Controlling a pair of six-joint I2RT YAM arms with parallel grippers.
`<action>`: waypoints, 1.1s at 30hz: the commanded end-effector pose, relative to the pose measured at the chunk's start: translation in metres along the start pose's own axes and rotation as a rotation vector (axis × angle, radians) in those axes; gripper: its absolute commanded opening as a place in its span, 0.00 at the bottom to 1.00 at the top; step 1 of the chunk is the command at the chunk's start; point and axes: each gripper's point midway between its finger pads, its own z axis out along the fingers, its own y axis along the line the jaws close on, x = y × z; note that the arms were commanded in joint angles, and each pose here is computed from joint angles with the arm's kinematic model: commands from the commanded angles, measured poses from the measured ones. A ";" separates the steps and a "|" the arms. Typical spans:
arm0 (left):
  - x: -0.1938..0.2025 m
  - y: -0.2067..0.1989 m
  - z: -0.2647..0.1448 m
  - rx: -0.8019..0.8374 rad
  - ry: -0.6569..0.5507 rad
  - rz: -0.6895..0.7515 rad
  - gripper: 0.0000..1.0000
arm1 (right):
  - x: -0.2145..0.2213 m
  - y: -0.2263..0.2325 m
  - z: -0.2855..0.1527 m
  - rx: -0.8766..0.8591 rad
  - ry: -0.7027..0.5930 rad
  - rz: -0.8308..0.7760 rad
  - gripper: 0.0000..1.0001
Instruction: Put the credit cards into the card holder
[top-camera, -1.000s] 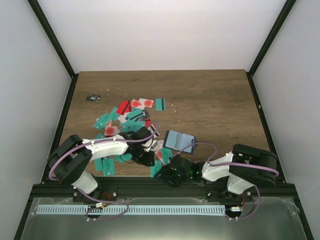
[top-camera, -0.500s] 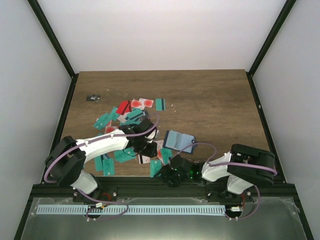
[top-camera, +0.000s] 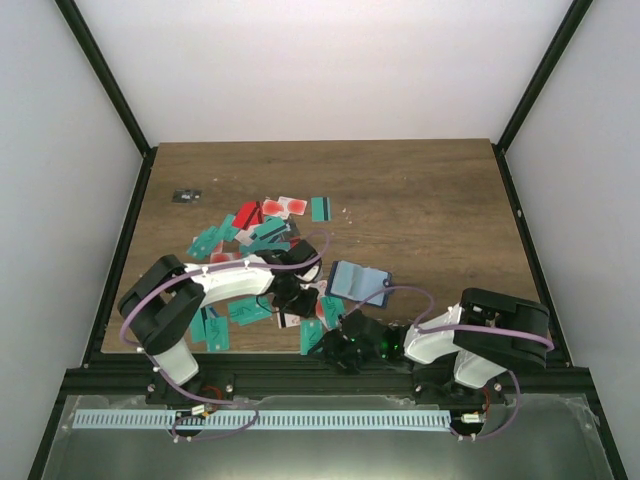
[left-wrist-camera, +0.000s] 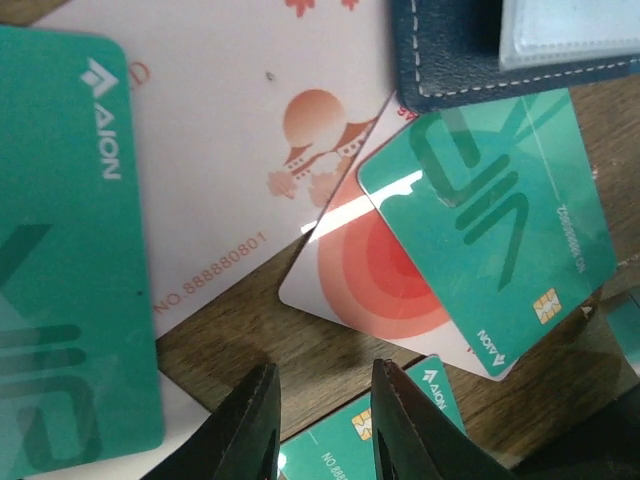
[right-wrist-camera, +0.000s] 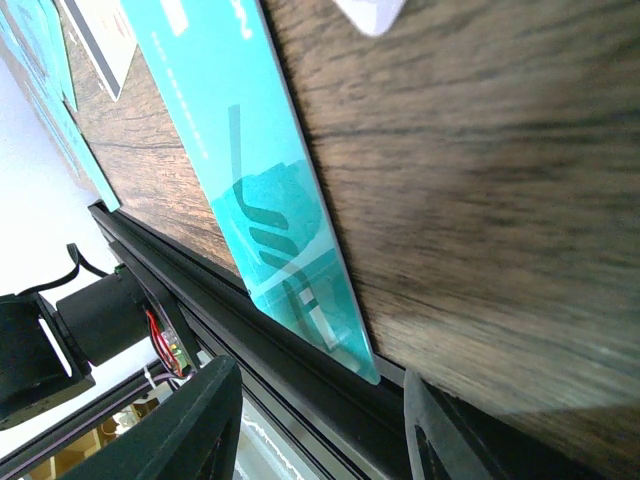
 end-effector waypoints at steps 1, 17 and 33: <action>0.017 0.001 0.008 0.018 0.047 0.005 0.28 | -0.020 -0.033 -0.006 0.093 -0.107 0.031 0.47; 0.046 0.005 0.008 0.052 0.055 -0.035 0.28 | -0.027 -0.026 -0.005 0.066 -0.111 0.008 0.44; 0.049 0.000 0.009 0.073 0.060 -0.029 0.28 | -0.028 -0.021 0.001 0.063 -0.093 0.000 0.25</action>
